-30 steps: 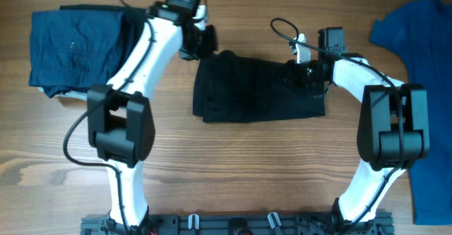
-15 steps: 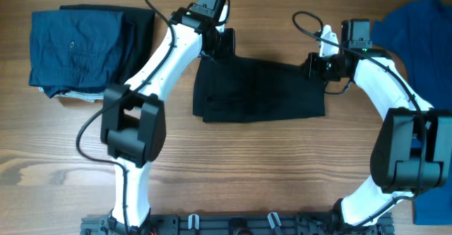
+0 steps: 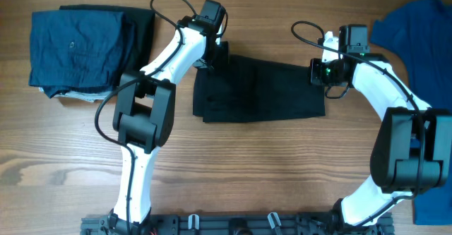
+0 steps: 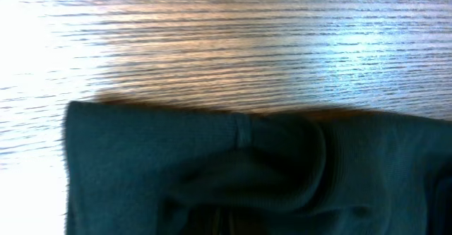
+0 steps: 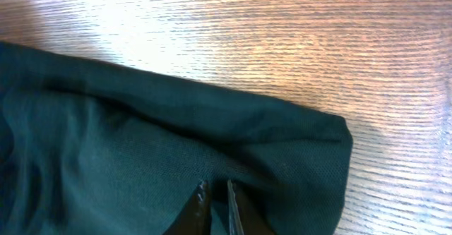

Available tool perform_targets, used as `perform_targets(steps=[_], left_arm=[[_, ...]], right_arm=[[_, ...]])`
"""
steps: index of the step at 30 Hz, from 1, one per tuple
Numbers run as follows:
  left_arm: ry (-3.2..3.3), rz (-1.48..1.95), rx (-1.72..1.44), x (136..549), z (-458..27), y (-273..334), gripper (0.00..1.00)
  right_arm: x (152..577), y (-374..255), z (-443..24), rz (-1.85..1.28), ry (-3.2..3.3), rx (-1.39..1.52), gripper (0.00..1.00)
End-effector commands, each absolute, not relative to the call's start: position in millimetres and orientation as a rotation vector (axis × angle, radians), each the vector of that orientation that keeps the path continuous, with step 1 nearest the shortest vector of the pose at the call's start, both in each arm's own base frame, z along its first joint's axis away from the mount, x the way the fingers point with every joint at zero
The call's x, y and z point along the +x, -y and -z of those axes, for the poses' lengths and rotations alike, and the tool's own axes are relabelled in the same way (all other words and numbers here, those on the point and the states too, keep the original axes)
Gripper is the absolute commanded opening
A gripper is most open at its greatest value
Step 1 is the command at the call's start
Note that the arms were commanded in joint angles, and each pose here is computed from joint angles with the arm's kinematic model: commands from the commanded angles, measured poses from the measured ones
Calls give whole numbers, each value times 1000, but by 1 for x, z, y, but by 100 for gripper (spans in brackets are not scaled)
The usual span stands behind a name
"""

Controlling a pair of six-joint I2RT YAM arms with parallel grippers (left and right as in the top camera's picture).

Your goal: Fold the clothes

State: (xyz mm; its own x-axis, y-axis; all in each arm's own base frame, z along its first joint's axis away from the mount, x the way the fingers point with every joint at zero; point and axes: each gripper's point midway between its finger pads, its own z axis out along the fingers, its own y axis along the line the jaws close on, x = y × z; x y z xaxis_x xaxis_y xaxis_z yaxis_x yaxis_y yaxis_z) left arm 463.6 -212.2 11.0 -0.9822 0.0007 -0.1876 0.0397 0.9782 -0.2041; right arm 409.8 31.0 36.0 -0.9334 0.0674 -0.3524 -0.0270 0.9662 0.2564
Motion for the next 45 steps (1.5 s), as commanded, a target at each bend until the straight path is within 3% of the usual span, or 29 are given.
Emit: perform_targets(steps=[1,7,10,13,18,29,32,38,40,45], left_arm=[[-2758,316,46,480,-91,208,4],[-2578,323,22,476,-186,194,7],[-2554,281,-7,472,-204,179,18],[-2581,242,-52,470,-200,161,38],[-2659,192,-181,470,-179,125,53],[-2751,120,-335,467,-152,72,52],[-2756,118,-337,467,-151,71,52],[-2754,130,-364,466,-151,73,52],[-2755,129,-363,466,-151,73,52],[-2766,125,-364,464,-150,73,52]], right_arm=[[426,-27,-74,-322,-2683,6,17],[414,-17,-115,-260,-2710,34,43],[396,-5,-101,-166,-2802,64,47],[379,4,-76,-89,-2894,85,48],[367,7,-42,-69,-2956,93,47],[362,6,9,-72,-3005,95,46],[360,5,15,-82,-3022,97,39],[361,2,17,-107,-3022,99,35],[361,3,17,-107,-3021,100,4],[368,14,15,-73,-2992,130,4]])
